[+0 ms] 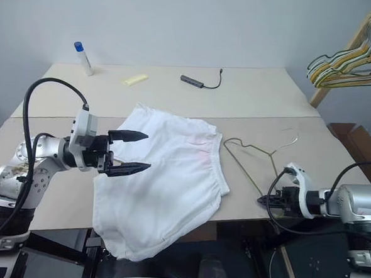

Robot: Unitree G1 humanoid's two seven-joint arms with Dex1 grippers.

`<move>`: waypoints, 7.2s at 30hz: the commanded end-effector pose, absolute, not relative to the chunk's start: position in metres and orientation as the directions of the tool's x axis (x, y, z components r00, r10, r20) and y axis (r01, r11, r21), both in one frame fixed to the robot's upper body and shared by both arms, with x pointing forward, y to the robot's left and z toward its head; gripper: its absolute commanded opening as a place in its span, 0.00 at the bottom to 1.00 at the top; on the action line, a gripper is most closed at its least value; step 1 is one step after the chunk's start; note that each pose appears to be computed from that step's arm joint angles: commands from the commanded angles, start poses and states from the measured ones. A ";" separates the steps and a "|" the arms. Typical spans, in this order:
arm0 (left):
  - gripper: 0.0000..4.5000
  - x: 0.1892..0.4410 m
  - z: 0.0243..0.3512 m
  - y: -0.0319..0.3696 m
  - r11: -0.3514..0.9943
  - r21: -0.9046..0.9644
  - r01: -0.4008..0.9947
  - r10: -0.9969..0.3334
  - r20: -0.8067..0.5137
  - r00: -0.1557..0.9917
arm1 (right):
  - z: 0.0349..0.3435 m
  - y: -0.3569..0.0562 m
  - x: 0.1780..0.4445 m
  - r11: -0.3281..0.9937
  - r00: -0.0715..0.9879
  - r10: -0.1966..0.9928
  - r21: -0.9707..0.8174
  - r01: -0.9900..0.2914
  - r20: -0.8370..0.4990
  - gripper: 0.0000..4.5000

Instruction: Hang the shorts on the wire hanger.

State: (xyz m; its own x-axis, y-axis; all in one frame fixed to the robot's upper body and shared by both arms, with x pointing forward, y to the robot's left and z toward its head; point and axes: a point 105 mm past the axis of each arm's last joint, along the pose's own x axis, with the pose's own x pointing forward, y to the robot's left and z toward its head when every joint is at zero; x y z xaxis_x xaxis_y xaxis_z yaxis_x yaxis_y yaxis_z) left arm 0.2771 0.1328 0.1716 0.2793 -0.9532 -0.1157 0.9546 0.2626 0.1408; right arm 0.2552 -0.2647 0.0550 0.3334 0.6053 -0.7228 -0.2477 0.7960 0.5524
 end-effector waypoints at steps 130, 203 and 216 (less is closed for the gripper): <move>0.02 0.346 0.149 0.181 0.078 0.291 0.953 -0.773 -0.586 0.243 | 0.113 -0.184 0.312 0.804 0.698 0.559 0.086 -0.589 -0.448 0.01; 0.02 0.336 0.125 0.186 0.117 0.212 0.970 -0.767 -0.601 0.224 | 0.143 -0.220 0.313 0.742 0.718 0.534 -0.161 -0.651 -0.446 0.01; 0.02 0.341 0.109 0.177 0.075 0.265 0.961 -0.701 -0.671 0.240 | 0.161 -0.171 0.305 0.596 0.669 0.619 -0.309 -0.741 -0.411 0.01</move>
State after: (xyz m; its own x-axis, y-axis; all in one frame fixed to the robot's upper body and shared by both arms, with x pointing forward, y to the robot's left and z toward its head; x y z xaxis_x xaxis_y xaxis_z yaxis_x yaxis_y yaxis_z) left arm 0.3355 0.1731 0.1043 0.2072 -0.7209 -0.6613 0.9677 0.0521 0.2465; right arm 0.2999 -0.1685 0.1416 0.6126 0.6455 -0.4561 -0.7787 0.5919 -0.2082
